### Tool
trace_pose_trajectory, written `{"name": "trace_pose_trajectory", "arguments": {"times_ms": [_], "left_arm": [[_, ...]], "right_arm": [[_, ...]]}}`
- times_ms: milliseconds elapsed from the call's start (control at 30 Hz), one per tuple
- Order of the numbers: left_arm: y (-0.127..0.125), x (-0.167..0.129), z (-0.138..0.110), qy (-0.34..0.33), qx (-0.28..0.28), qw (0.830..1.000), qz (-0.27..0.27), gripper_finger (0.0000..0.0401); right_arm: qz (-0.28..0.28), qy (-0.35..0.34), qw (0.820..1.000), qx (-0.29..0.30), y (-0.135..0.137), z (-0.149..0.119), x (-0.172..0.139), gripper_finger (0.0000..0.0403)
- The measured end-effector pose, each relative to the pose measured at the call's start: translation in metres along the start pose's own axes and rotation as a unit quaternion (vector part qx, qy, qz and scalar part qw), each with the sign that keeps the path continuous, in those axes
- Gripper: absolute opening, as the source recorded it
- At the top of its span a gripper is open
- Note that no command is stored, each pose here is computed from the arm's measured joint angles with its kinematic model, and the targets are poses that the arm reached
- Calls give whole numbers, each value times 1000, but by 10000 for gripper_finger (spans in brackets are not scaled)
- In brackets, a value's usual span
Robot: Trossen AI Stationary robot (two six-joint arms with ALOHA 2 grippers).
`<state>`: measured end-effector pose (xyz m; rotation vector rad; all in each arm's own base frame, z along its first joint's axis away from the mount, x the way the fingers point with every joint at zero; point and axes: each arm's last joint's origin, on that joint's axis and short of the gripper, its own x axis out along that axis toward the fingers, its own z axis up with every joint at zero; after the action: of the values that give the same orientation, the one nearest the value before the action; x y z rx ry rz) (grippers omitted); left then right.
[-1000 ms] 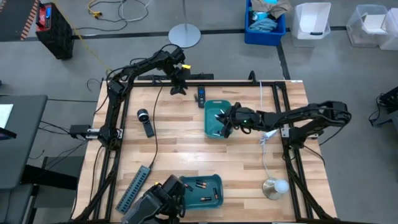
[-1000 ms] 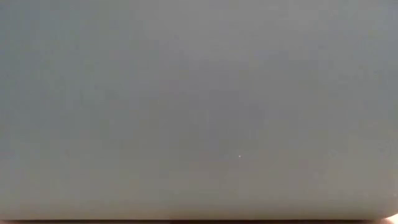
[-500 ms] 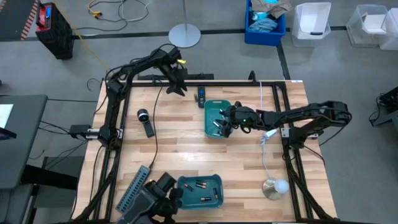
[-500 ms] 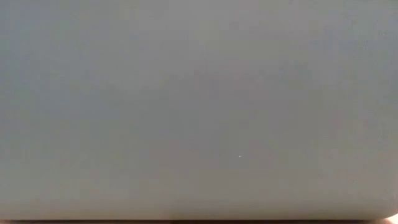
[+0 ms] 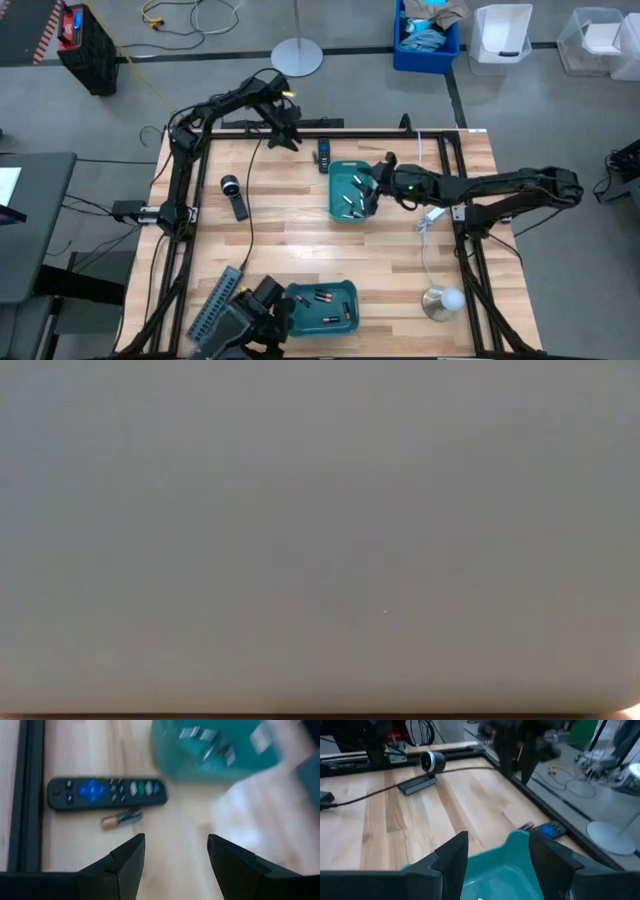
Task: Sort batteries
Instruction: Put the black battery into the blue bin
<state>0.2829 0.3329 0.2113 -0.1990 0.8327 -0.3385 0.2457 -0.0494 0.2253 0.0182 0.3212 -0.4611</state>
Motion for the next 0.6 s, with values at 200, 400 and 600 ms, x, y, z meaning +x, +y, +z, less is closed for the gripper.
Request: {"name": "trace_pose_trajectory", "arguments": {"times_ms": [200, 400, 600], "left_arm": [[-6, 25, 15, 141, 71, 983, 94, 209], [-13, 34, 19, 185, 69, 974, 110, 209], [-2, 7, 2, 109, -8, 991, 74, 193]], "right_arm": [[-1, -7, 1000, -7, -5, 8, -16, 221], [-1, 16, 1000, -13, -6, 4, -19, 221], [-2, 26, 1000, -16, -5, 2, -16, 221]]}}
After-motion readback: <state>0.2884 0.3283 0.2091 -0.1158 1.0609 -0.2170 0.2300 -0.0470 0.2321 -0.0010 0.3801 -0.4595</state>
